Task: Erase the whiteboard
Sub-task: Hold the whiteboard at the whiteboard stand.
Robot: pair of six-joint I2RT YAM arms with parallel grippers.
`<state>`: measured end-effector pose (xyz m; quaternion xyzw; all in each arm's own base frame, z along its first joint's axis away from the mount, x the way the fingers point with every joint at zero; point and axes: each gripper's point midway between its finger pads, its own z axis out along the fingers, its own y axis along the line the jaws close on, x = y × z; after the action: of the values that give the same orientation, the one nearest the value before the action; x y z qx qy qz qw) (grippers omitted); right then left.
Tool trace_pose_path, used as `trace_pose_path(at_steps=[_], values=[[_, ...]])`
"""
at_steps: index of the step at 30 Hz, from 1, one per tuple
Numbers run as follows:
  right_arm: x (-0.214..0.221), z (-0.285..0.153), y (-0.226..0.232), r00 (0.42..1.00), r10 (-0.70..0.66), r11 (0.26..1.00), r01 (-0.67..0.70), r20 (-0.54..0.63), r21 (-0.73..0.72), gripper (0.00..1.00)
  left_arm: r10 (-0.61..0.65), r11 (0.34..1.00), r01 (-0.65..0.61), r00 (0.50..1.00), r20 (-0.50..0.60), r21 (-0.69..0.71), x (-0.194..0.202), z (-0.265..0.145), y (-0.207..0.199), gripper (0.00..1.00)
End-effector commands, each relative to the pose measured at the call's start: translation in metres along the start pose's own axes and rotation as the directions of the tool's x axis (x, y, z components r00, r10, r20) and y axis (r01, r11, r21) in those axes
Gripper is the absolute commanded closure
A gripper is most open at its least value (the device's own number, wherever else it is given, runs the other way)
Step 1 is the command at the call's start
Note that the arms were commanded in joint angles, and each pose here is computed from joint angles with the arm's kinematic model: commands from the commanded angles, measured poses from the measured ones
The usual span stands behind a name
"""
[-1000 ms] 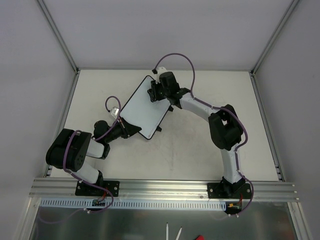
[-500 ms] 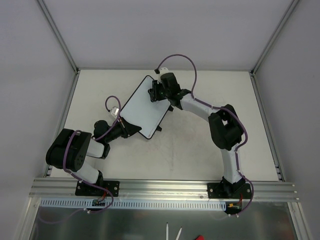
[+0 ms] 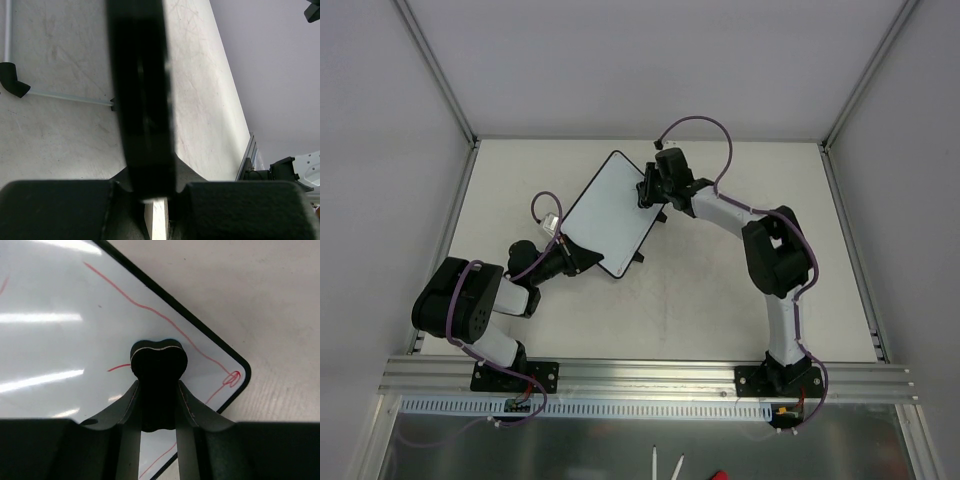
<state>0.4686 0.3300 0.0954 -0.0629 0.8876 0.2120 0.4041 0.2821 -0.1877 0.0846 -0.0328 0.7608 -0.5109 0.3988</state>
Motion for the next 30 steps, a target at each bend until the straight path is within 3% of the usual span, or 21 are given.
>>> trace_pose_path(at_steps=[1, 11, 21, 30], values=[[0.074, 0.005, -0.064, 0.974, 0.072, 0.976, -0.024, -0.215, 0.216, 1.00, 0.239, 0.933, -0.268, 0.960, 0.144, 0.241, -0.033, 0.001, -0.063, 1.00], [0.070, 0.009, -0.050, 0.971, 0.050, 0.990, -0.017, -0.235, 0.141, 1.00, 0.236, 0.934, -0.263, 0.962, 0.138, 0.242, -0.032, 0.003, -0.063, 1.00], [0.026, -0.003, 0.015, 0.988, -0.052, 0.990, 0.031, -0.146, -0.141, 1.00, 0.229, 0.934, -0.253, 0.966, 0.123, 0.252, -0.031, 0.006, -0.062, 1.00], [0.033, -0.004, 0.053, 0.975, -0.143, 0.971, 0.104, -0.172, -0.216, 1.00, 0.231, 0.930, -0.254, 0.966, 0.113, 0.265, -0.029, 0.008, -0.065, 1.00]])
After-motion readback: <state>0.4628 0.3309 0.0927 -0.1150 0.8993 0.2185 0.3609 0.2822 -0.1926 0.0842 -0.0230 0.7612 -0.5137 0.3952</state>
